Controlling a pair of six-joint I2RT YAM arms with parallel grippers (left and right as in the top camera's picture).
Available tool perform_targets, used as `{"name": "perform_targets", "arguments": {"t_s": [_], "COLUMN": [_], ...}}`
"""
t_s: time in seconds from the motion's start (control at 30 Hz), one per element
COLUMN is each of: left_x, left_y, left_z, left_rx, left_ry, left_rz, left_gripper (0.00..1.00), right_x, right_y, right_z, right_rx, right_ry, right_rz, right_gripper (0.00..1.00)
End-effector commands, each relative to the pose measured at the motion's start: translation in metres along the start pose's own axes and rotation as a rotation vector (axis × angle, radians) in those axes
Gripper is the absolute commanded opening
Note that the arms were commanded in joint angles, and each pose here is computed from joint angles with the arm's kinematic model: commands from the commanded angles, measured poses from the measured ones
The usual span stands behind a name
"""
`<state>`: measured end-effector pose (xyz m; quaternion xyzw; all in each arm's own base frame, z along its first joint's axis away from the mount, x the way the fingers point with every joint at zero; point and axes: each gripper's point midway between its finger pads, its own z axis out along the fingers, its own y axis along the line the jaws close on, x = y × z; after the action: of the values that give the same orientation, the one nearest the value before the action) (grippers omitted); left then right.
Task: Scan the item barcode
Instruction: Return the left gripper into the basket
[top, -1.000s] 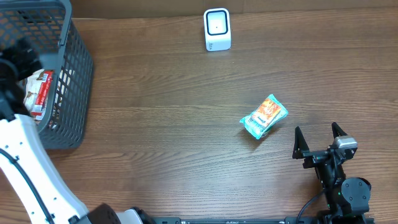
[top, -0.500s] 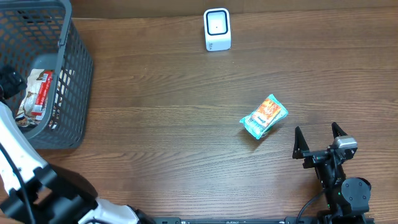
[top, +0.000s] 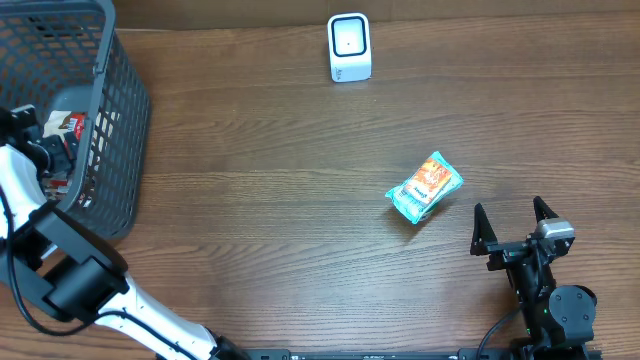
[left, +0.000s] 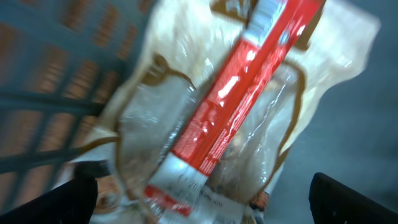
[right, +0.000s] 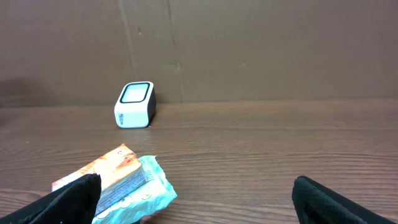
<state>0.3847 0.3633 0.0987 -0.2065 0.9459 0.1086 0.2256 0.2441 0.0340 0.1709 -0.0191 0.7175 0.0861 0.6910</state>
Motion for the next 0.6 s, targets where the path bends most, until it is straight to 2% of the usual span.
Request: {"name": "perform_targets", "arguments": {"t_s": [0.0,0.47,0.57], "left_x": [0.008,0.043,0.043], "left_y": [-0.007,-0.021,-0.021], "left_z": [0.027,0.07,0.07], "left_rx": [0.043,0.107,0.107], "left_ry": [0.03,0.138,0.137], "left_rz": [0.043,0.046,0.046], "left_gripper": [1.0,0.99,0.9], "right_x": [0.001,0.001,0.001], "right_y": [-0.002,-0.002,-0.002], "right_z": [0.0,0.0,0.0], "right_rx": [0.005,0.005,0.005], "right_ry": [-0.007,-0.007,-0.007], "right_rz": [-0.001,-0.001,-0.001], "right_gripper": [1.0,1.0,1.0]}}
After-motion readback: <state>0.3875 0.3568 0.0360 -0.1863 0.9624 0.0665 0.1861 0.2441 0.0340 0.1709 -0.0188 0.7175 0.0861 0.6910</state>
